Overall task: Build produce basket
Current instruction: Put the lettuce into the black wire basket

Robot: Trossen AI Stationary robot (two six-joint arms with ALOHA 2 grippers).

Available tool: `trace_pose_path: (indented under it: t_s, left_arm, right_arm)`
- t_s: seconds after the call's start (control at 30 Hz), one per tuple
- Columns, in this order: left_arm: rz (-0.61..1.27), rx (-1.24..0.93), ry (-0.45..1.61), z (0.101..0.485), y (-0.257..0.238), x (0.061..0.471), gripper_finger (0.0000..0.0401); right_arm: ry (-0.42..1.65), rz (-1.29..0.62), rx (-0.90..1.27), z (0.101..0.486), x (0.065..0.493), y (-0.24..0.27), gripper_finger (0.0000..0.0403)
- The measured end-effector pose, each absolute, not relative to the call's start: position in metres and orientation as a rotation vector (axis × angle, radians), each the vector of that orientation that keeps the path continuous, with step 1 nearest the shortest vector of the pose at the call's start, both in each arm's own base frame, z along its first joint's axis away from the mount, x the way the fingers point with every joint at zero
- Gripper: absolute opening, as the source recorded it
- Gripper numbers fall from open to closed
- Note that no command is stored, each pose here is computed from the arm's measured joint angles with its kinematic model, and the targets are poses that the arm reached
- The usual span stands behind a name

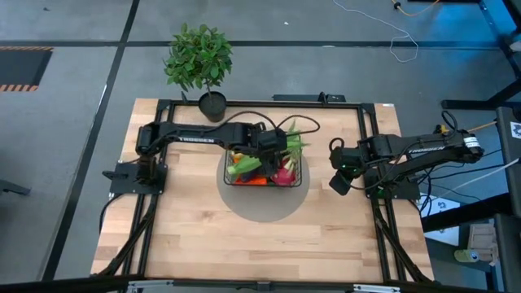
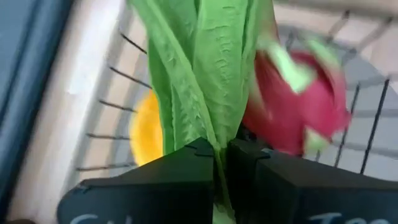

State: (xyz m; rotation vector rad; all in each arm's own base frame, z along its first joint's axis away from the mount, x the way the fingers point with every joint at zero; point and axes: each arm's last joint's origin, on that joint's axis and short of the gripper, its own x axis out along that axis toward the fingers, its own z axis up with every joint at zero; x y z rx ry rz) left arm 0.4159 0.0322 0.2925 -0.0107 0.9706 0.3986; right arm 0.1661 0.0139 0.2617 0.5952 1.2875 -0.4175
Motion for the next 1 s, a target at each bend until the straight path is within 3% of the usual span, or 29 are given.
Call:
trace_pose_path:
  t_s: [0.23,0.53,0.67,1.0]
  left_arm:
    - [0.350,0.027,1.019,0.277,0.031,0.423,0.0011]
    - [0.380,-0.021,0.995,0.270,0.030,0.430,0.0110]
    - [0.373,-0.018,0.969,0.280,0.025,0.426,0.0136]
    - [0.398,0.019,1.029,0.308,0.014,0.415,0.0160]
  right_arm:
    - [1.290,-0.417,0.596,0.262,0.166,0.014,0.0051]
    - [1.290,-0.417,0.596,0.262,0.166,0.014,0.0051]
    - [1.290,-0.417,0.596,0.262,0.166,0.014,0.0051]
    - [1.293,-0.418,0.600,0.262,0.166,0.014,0.0051]
